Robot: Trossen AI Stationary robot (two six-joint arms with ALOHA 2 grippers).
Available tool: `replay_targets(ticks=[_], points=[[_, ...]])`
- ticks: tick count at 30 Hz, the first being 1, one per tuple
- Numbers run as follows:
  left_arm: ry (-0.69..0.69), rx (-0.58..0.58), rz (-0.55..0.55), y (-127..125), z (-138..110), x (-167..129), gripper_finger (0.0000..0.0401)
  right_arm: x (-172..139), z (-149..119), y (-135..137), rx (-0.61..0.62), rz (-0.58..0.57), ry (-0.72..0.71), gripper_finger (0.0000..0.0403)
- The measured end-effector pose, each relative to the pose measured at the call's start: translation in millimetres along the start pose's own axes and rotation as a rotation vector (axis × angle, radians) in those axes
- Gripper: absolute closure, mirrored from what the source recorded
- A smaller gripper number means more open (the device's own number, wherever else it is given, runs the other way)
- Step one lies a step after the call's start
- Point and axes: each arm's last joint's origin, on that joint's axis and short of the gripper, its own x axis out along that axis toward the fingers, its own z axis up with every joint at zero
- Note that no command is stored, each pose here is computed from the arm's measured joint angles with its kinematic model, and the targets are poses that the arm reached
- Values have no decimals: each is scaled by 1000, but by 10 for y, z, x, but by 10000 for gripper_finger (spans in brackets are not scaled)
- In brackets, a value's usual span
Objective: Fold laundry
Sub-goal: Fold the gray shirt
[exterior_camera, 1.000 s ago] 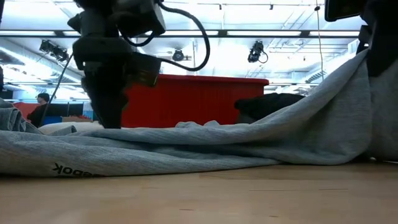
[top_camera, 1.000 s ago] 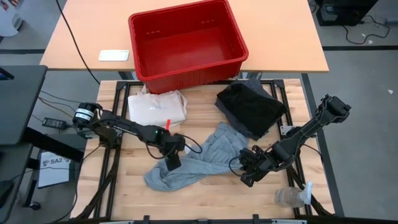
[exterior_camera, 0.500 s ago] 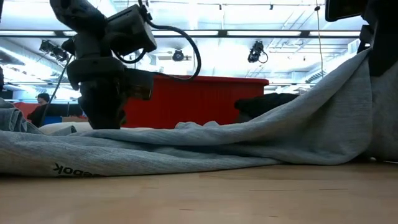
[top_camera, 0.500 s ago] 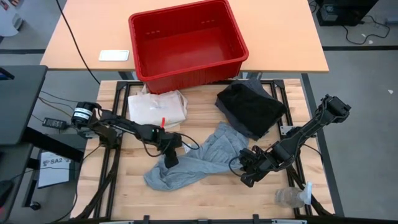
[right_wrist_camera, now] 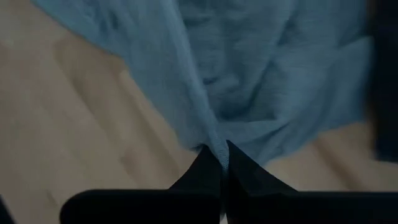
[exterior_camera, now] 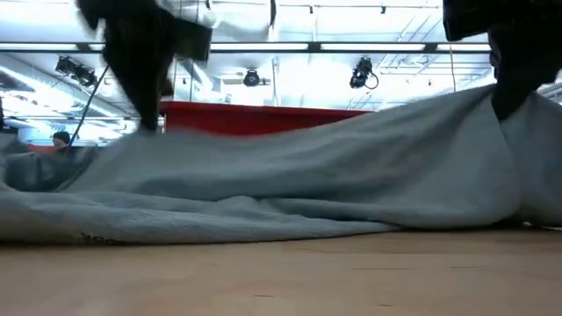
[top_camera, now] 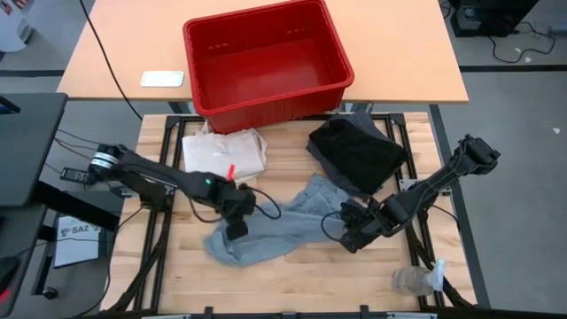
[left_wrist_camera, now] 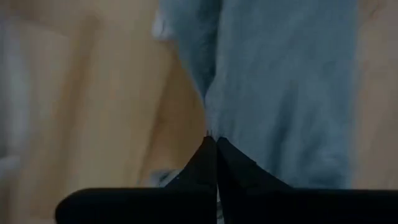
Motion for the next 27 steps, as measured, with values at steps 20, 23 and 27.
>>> replay_targets(ticks=[20,23,27], points=[[-382,-80,241,177,-45,-2224,401,-1407,957,-182,-158,-212,-297,400],[-375,-79,192,46,-122,-2197,401,-1427,937,-142,-154,-96,-202,400],[-293,-28,100,-297,-212,-1849,401,-1230,763,14,-134,32,-82,400]])
